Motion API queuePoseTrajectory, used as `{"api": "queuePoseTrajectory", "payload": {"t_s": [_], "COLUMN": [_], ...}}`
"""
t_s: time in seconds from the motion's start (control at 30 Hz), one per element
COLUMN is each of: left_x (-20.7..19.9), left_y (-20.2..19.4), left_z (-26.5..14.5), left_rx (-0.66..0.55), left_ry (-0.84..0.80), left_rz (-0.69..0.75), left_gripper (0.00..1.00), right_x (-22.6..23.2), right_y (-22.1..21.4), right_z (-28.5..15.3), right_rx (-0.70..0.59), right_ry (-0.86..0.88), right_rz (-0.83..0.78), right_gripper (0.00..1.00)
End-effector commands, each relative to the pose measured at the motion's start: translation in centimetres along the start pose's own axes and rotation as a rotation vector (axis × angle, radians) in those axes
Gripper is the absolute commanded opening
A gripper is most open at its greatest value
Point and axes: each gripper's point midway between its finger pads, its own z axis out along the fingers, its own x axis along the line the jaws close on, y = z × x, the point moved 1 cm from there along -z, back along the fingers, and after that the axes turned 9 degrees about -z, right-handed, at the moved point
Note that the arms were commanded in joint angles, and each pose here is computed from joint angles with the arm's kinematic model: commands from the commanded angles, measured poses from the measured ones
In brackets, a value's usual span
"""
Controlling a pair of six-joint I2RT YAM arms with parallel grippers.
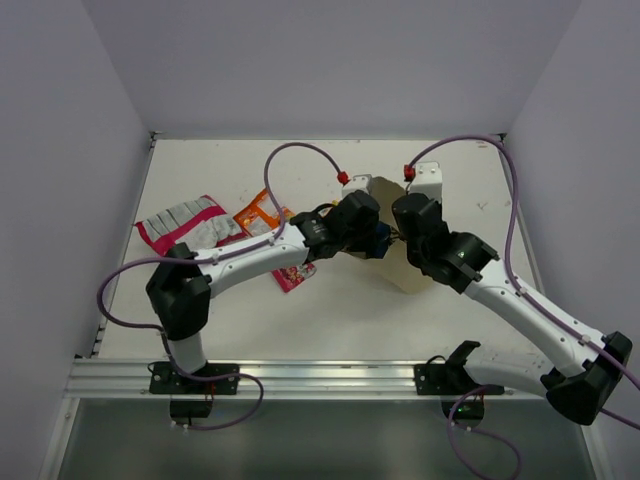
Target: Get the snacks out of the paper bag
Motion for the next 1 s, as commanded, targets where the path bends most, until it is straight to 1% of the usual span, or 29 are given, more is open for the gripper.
{"api": "queuePoseTrajectory", "payload": {"t_s": [0.0, 0.07, 0.1, 0.13, 0.17, 0.2, 0.23, 0.27, 0.3, 0.37, 0.4, 0.47, 0.5, 0.6, 0.73, 0.83, 0.9, 0.93, 0.97], "left_x": [-4.2, -4.3, -5.3, -4.8, -4.8, -4.8, -4.4, -3.8, -3.0, -1.7, -0.7, 1.5, 2.5, 6.2, 10.0, 13.9, 14.8, 15.0, 16.6], "left_y": [5.7, 7.3, 9.0, 9.7, 10.5, 12.2, 12.5, 13.1, 14.5, 15.1, 16.4, 17.1, 17.8, 18.4, 17.4, 14.7, 13.2, 13.0, 11.9], "left_z": [-7.1, -9.6, -12.2, -13.3, -14.5, -16.6, -17.6, -18.3, -20.0, -21.1, -23.0, -23.8, -25.1, -25.9, -25.6, -22.9, -21.6, -21.2, -20.1], "left_rx": [-0.143, -0.186, -0.232, -0.250, -0.270, -0.308, -0.310, -0.322, -0.355, -0.363, -0.407, -0.463, -0.507, -0.546, -0.529, -0.450, -0.397, -0.399, -0.374], "left_ry": [-0.134, -0.132, -0.169, -0.150, -0.156, -0.177, -0.177, -0.176, -0.185, -0.190, -0.194, -0.139, -0.123, -0.009, 0.096, 0.179, 0.176, 0.162, 0.193], "left_rz": [0.019, 0.056, 0.053, 0.078, 0.081, 0.067, 0.068, 0.067, 0.045, 0.035, 0.018, 0.011, 0.001, -0.008, -0.009, -0.019, -0.028, -0.043, -0.054], "left_gripper": [0.00, 0.00, 0.00, 0.00, 0.00, 0.00, 0.00, 0.00, 0.00, 0.00, 0.00, 0.00, 0.00, 0.00, 0.00, 0.00, 0.00, 0.00, 0.00], "right_x": [-0.5, -0.8, -0.8, -0.9, -0.9, -1.0, -1.1, -1.1, -1.3, -1.7, -1.8, -2.4, -2.5, -3.3, -4.0, -4.1, -4.1, -4.1, -4.1], "right_y": [-0.9, -1.4, -1.5, -1.7, -1.9, -2.0, -2.1, -2.3, -2.4, -2.7, -2.8, -3.2, -3.3, -3.5, -3.5, -3.2, -3.1, -3.2, -3.1], "right_z": [0.3, 0.5, 0.7, 0.8, 0.9, 1.0, 1.1, 1.2, 1.3, 1.4, 1.5, 1.7, 1.8, 1.9, 1.7, 1.5, 1.5, 1.5, 1.5], "right_rx": [0.012, 0.021, 0.026, 0.030, 0.036, 0.039, 0.044, 0.048, 0.050, 0.057, 0.060, 0.071, 0.075, 0.085, 0.092, 0.086, 0.085, 0.086, 0.087], "right_ry": [-0.055, -0.082, -0.090, -0.098, -0.103, -0.107, -0.111, -0.117, -0.123, -0.142, -0.148, -0.163, -0.164, -0.173, -0.176, -0.169, -0.166, -0.166, -0.164], "right_rz": [0.004, -0.014, -0.022, -0.025, -0.031, -0.030, -0.032, -0.037, -0.039, -0.049, -0.050, -0.052, -0.050, -0.036, -0.014, -0.003, -0.004, -0.005, -0.004], "right_gripper": [0.00, 0.00, 0.00, 0.00, 0.00, 0.00, 0.00, 0.00, 0.00, 0.00, 0.00, 0.00, 0.00, 0.00, 0.00, 0.00, 0.00, 0.00, 0.00]}}
